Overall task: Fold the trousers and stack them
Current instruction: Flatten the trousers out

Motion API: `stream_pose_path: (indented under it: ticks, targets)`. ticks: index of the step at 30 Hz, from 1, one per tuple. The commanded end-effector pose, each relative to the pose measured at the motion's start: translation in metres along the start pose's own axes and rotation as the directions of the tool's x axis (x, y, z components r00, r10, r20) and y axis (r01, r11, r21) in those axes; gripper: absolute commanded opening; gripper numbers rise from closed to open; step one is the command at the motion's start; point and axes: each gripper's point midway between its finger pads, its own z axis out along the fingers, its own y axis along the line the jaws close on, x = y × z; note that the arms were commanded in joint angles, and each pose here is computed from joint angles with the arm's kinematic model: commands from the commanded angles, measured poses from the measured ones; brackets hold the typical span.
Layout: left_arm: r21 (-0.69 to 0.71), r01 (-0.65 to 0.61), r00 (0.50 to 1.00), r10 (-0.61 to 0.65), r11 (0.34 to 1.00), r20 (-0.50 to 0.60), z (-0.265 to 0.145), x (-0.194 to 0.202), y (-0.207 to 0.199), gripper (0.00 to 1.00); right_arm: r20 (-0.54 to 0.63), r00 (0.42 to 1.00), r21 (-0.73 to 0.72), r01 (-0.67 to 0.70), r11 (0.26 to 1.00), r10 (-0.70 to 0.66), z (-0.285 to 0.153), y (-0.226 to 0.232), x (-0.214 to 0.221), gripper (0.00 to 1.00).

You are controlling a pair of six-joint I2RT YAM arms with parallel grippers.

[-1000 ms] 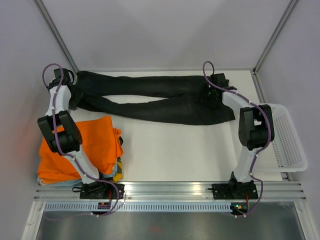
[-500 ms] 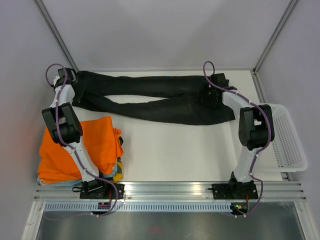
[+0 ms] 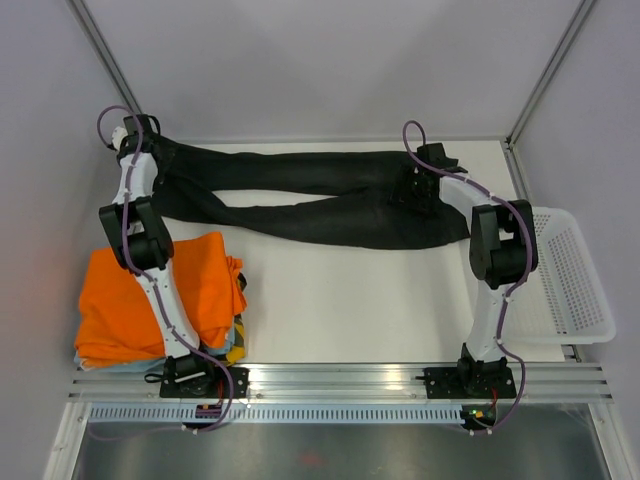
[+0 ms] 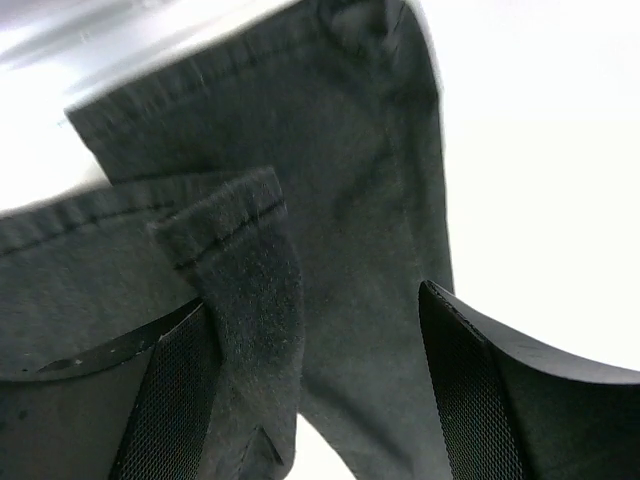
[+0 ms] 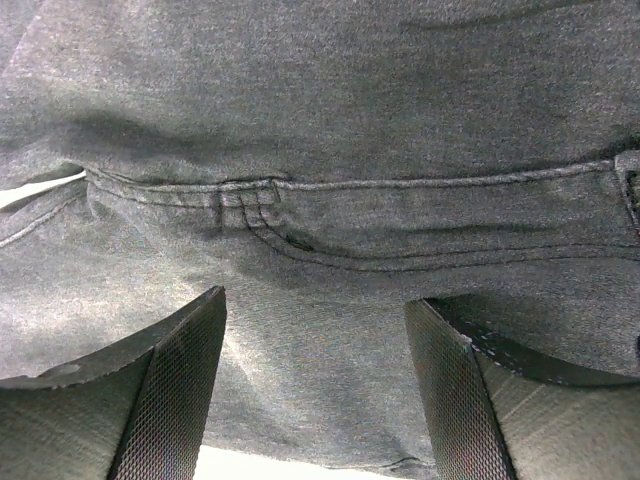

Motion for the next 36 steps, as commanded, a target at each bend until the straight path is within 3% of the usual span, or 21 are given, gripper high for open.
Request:
stream_pose_path:
  ticks: [1,5,14,16,19,26,36]
  targets:
    - [-0.041,-0.024,0.998,0.022,0.999,-0.053,0.008,0.021,0.005,0.80,0.046,0.999,0.006,0.005,1.000,-0.005,-0.004,0.008,-0.021,0.78]
    - [-0.101,-0.056,0.997,0.049,0.993,-0.066,-0.007,0.022,0.015,0.81,0.050,0.999,0.076,-0.004,0.997,0.001,-0.012,-0.003,-0.026,0.79]
    - [-0.168,-0.187,0.982,0.191,0.968,0.008,-0.120,-0.012,0.033,0.91,0.129,0.988,0.099,-0.099,0.990,0.086,-0.082,-0.023,-0.055,0.83]
    - [-0.180,-0.175,0.983,0.183,0.968,0.028,-0.144,-0.018,0.036,0.92,0.117,0.984,0.132,-0.150,0.980,0.135,-0.087,-0.043,-0.048,0.84]
    - [-0.268,-0.148,0.989,0.143,0.952,-0.036,-0.163,0.000,0.066,0.93,0.076,0.971,0.244,-0.238,0.940,0.226,-0.096,-0.072,-0.024,0.84]
    - [-0.373,-0.071,0.992,0.026,0.925,-0.125,-0.162,0.044,0.111,0.94,0.060,0.923,0.273,-0.382,0.883,0.380,-0.103,-0.083,0.027,0.82]
    - [-0.347,-0.061,0.981,-0.009,0.936,-0.196,-0.140,0.072,0.124,0.90,0.086,0.910,0.287,-0.412,0.865,0.405,-0.089,-0.104,0.067,0.73]
